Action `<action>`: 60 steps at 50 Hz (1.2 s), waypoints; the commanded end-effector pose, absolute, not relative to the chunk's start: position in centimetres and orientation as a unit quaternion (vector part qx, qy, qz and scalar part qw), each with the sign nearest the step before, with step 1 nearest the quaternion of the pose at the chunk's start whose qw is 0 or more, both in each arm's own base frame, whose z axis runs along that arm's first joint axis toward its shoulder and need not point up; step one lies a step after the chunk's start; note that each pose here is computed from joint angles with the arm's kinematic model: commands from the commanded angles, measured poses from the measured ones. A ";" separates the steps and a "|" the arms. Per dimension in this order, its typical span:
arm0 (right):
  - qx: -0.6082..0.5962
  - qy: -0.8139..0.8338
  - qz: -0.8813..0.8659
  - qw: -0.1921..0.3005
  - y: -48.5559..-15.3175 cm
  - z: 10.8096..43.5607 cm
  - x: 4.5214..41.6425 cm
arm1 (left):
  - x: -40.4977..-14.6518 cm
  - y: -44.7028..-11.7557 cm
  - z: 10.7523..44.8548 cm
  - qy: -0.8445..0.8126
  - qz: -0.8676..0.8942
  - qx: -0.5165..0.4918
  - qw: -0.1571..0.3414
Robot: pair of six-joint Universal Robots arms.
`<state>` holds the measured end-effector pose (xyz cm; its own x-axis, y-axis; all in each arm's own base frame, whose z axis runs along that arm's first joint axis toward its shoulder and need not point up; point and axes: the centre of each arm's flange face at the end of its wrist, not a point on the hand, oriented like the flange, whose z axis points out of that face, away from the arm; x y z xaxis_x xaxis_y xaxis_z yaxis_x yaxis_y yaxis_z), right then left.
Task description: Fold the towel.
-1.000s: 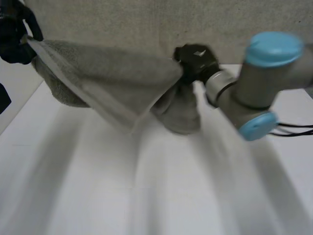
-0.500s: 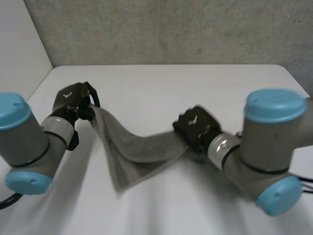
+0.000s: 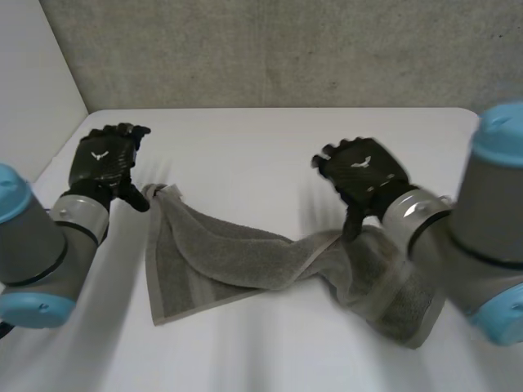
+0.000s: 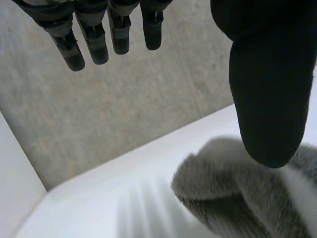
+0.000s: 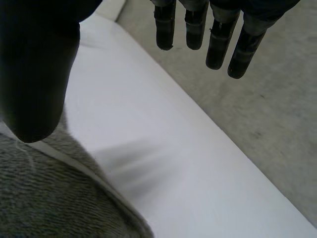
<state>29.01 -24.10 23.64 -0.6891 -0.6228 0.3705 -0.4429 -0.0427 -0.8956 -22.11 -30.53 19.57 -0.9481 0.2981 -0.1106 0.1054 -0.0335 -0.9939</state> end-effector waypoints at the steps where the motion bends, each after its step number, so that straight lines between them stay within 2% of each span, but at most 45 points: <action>1: -0.368 0.724 -0.576 0.097 -25.6 24.2 26.0 | -21.4 -26.8 21.8 -0.683 0.711 -0.155 0.065; 8: -0.354 0.751 -0.545 0.117 -28.0 23.4 23.5 | -21.2 -23.0 21.4 -0.718 0.670 -0.173 0.075; 12: -0.351 0.762 -0.530 0.125 -29.4 22.1 23.3 | -21.8 -19.7 19.8 -0.753 0.618 -0.206 0.094; 15: -0.350 0.767 -0.523 0.124 -30.5 21.1 23.3 | -21.9 -18.4 18.7 -0.768 0.594 -0.220 0.097; 26: -0.340 0.810 -0.455 0.143 -33.8 16.7 23.5 | -21.8 -16.5 15.8 -0.785 0.549 -0.279 0.068; 34: -0.321 0.826 -0.430 0.171 -34.8 15.2 24.1 | -22.4 -16.6 13.2 -0.803 0.513 -0.296 0.070; 42: -0.311 0.829 -0.428 0.179 -35.1 15.0 24.3 | -23.0 -17.9 12.6 -0.791 0.533 -0.292 0.070; 44: -0.311 0.828 -0.430 0.179 -35.0 15.2 24.4 | -23.2 -18.2 12.8 -0.787 0.540 -0.291 0.070; 52: -0.284 0.792 -0.508 0.183 -33.9 19.6 23.6 | -23.6 -19.2 13.0 -0.779 0.552 -0.289 0.071; 60: -0.282 0.782 -0.524 0.184 -32.0 20.9 22.3 | -23.9 -19.7 11.9 -0.787 0.539 -0.292 0.070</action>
<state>23.26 -33.38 20.15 -0.7747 -0.6322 0.0061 -0.2580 0.3073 -0.9160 -23.76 -19.46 12.62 -0.8221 0.5299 -0.2080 0.3759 0.2308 -0.8975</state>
